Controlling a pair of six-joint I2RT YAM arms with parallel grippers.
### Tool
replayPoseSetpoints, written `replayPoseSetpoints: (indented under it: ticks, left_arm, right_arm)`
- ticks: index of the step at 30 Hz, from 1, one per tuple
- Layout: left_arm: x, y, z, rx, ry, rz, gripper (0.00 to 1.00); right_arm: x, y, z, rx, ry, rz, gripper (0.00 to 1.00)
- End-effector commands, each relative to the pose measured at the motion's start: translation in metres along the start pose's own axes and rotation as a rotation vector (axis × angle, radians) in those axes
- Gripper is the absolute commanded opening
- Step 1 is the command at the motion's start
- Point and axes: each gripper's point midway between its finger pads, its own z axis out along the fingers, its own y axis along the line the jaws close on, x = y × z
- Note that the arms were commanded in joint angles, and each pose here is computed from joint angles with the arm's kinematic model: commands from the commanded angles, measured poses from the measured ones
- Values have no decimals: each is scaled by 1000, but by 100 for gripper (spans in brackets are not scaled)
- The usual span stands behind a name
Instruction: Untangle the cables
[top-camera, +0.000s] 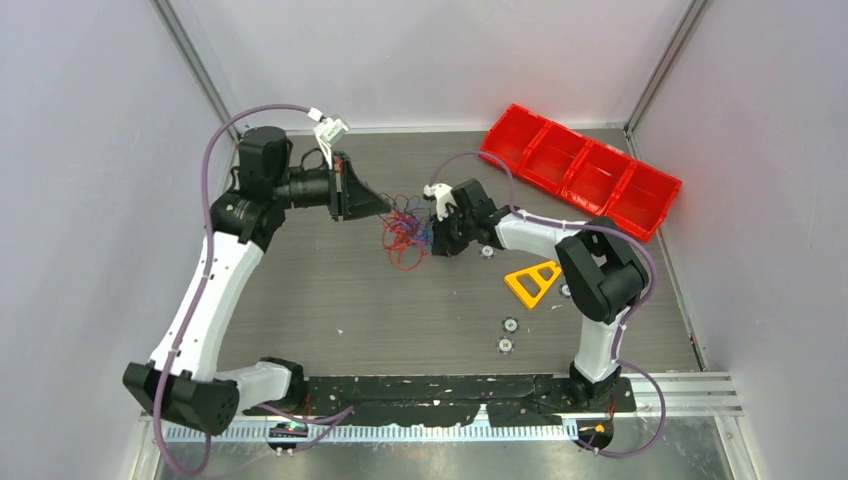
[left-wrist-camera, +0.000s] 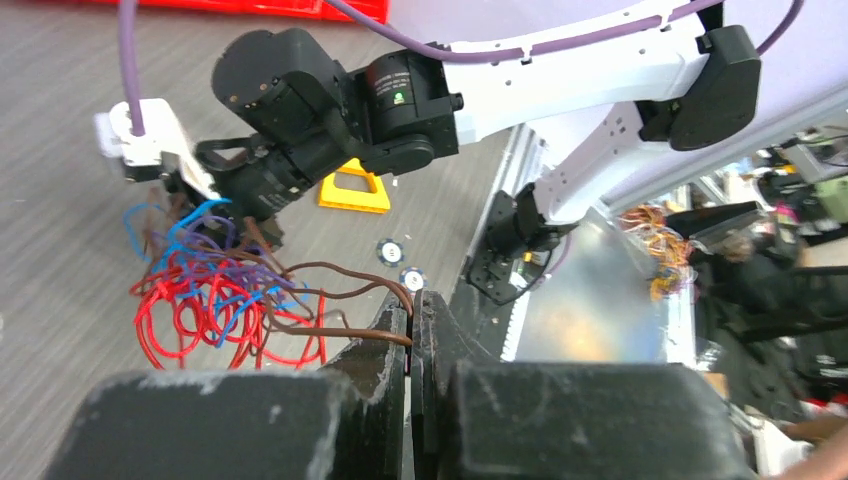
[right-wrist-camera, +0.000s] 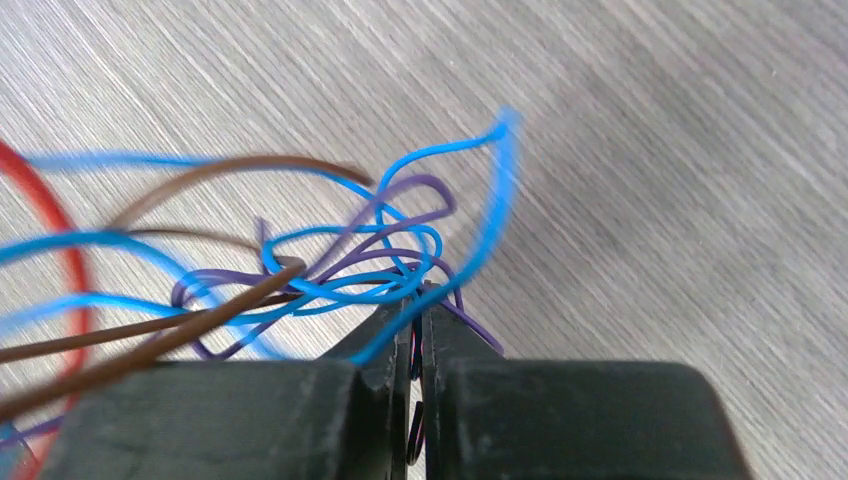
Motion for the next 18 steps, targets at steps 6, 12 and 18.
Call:
replayPoseSetpoints:
  ticks: [6, 12, 18]
  left_arm:
    - [-17, 27, -51, -404, -88, 167, 0]
    - [1, 137, -109, -794, -65, -101, 0]
    - [77, 210, -99, -688, 173, -389, 0]
  right_arm:
    - [13, -20, -24, 77, 64, -38, 5]
    - [24, -28, -41, 88, 100, -27, 5]
    - [17, 1, -60, -40, 71, -47, 5]
